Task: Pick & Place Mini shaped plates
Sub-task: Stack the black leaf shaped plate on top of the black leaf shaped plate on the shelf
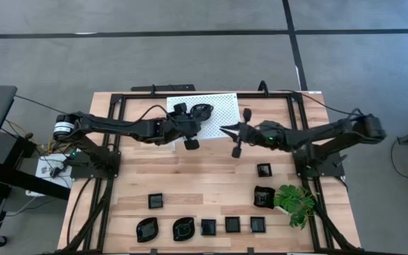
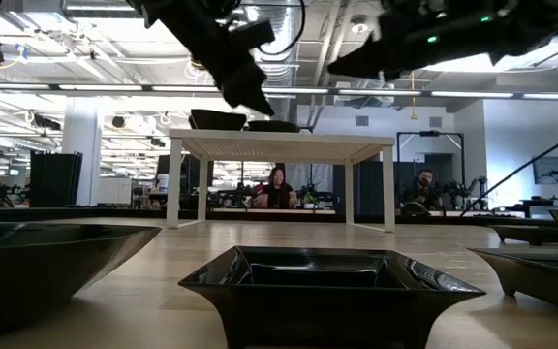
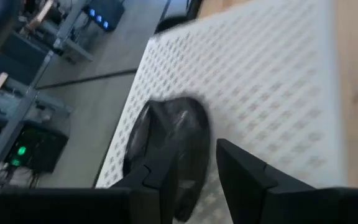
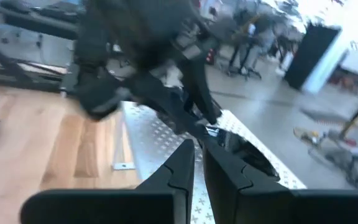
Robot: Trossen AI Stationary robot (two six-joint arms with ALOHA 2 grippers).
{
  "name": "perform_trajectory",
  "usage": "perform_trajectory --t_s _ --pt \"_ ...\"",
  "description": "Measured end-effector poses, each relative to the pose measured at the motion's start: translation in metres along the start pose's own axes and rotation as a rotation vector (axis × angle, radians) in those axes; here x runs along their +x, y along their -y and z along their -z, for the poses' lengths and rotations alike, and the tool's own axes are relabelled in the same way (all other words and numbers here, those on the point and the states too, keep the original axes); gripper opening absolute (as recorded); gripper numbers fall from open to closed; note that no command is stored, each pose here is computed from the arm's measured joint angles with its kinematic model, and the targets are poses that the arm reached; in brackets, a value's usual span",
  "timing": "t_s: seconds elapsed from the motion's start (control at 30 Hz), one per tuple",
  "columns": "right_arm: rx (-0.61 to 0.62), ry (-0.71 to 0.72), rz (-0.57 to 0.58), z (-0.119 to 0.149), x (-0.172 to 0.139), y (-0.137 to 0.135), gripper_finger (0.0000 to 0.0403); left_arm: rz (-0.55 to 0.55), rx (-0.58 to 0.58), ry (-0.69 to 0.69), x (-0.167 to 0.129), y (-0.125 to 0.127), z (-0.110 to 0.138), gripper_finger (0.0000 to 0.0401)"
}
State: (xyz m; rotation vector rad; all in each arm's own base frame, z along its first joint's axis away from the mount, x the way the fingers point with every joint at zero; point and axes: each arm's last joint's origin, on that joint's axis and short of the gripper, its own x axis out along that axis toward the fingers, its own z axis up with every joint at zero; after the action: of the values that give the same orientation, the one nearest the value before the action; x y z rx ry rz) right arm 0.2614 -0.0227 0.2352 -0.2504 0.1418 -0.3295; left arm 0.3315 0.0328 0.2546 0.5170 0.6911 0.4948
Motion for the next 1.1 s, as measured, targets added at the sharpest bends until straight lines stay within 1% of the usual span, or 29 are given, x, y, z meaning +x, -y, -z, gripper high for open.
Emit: perform_trajectory --t_s 0.2,0.33,0.43,0.5,0.57,0.63,0.73,0.83,1.0,1.1 --pt "0.009 -0.089 0.042 0.013 0.035 0.005 0.0004 0.032 -0.001 0.091 -0.023 0.010 -0.013 0.0110" --pt "0.010 -0.132 0.059 0.021 0.058 0.007 0.0004 0.057 -0.004 0.156 -0.043 0.013 -0.022 0.0110" --pt "-0.001 -0.156 0.062 0.024 0.071 0.006 0.0003 0.073 -0.028 0.204 -0.058 0.014 -0.027 0.0110" --pt "-0.025 -0.156 0.054 0.021 0.077 0.004 0.0002 0.093 -0.078 0.228 -0.068 0.015 -0.029 0.0110" --pt "-0.055 -0.167 0.037 0.014 0.074 0.001 0.0002 0.142 -0.148 0.249 -0.077 0.020 -0.032 0.0110" --pt "-0.058 -0.149 0.019 0.000 0.070 -0.002 0.0004 0.225 -0.187 0.267 -0.086 0.027 -0.033 0.0110" --pt "-0.066 -0.143 -0.020 -0.021 0.053 -0.006 0.0003 0.368 -0.204 0.305 -0.102 0.043 -0.036 0.0105" --pt "-0.085 -0.162 -0.075 -0.035 0.032 -0.012 0.0002 0.484 -0.202 0.319 -0.120 0.062 -0.036 0.0099" --pt "-0.075 -0.176 -0.167 -0.052 0.000 -0.025 0.0003 0.616 -0.224 0.268 -0.148 0.098 -0.030 0.0094" --pt "-0.051 -0.178 -0.213 -0.057 -0.012 -0.033 0.0007 0.669 -0.254 0.186 -0.159 0.119 -0.021 0.0094"
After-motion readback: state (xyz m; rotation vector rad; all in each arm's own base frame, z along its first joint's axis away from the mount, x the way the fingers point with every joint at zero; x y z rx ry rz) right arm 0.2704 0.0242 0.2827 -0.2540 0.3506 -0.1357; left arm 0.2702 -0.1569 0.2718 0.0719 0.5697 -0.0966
